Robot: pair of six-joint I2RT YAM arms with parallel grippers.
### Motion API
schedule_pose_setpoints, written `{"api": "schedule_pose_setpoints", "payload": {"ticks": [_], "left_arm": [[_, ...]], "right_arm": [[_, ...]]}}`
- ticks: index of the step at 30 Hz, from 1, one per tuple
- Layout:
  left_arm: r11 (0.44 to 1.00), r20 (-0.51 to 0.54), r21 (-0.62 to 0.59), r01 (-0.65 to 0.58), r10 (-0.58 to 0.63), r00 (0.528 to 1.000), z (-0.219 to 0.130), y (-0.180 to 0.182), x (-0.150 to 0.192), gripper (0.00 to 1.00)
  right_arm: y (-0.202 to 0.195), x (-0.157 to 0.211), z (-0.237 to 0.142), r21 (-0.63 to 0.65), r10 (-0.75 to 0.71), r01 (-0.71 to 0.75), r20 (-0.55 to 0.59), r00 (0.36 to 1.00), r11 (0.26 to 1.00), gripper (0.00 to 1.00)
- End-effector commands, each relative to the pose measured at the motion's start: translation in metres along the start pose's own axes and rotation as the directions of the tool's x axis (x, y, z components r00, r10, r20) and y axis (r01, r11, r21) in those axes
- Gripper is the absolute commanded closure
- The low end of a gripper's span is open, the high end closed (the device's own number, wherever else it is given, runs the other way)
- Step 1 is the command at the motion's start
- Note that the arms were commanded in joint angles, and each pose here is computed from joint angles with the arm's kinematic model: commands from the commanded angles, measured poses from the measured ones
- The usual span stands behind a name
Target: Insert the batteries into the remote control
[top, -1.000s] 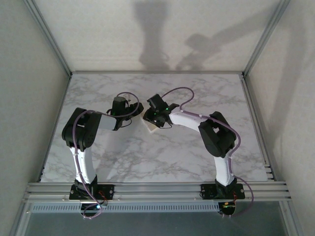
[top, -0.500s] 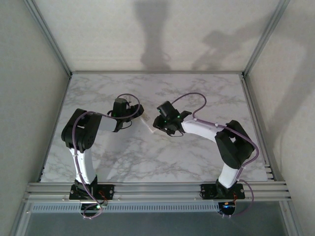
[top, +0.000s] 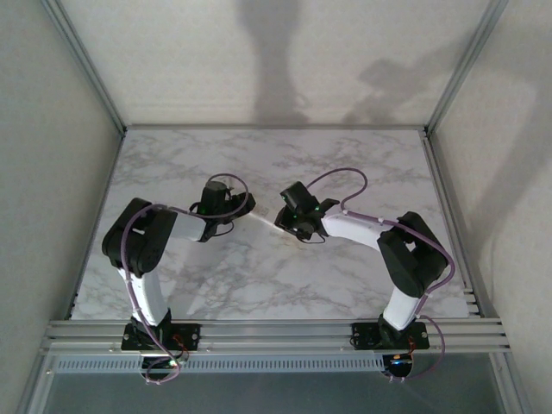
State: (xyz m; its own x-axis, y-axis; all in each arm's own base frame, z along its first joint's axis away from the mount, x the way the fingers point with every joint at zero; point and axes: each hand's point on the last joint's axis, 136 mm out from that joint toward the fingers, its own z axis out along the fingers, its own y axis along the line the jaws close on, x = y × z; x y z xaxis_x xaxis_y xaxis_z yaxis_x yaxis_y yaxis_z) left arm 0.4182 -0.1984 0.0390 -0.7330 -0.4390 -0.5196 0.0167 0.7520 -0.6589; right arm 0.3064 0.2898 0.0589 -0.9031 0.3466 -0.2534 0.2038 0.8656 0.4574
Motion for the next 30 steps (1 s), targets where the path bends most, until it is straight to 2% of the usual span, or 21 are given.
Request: {"api": "schedule_pose_setpoints", "payload": {"ticks": [1, 9, 18, 30], "left_arm": [[1.000, -0.041, 0.009, 0.012, -0.011, 0.999, -0.005, -0.007, 0.015, 0.55], [1.000, -0.045, 0.019, 0.003, -0.002, 0.999, -0.006, -0.009, 0.017, 0.54], [1.000, -0.039, 0.028, 0.000, 0.001, 0.999, -0.008, -0.013, 0.015, 0.55], [0.999, -0.037, 0.038, -0.004, 0.006, 0.999, -0.011, -0.017, 0.015, 0.55]], "right_arm": [[-0.011, -0.004, 0.011, 0.013, 0.044, -0.044, -0.007, 0.999, 0.999, 0.58], [-0.016, -0.010, 0.017, 0.055, 0.056, -0.055, -0.005, 0.998, 0.997, 0.61], [-0.009, -0.016, 0.020, 0.040, 0.045, -0.045, -0.008, 0.999, 0.998, 0.63], [-0.008, -0.020, 0.030, 0.042, 0.063, -0.062, -0.023, 0.998, 0.997, 0.72]]}}
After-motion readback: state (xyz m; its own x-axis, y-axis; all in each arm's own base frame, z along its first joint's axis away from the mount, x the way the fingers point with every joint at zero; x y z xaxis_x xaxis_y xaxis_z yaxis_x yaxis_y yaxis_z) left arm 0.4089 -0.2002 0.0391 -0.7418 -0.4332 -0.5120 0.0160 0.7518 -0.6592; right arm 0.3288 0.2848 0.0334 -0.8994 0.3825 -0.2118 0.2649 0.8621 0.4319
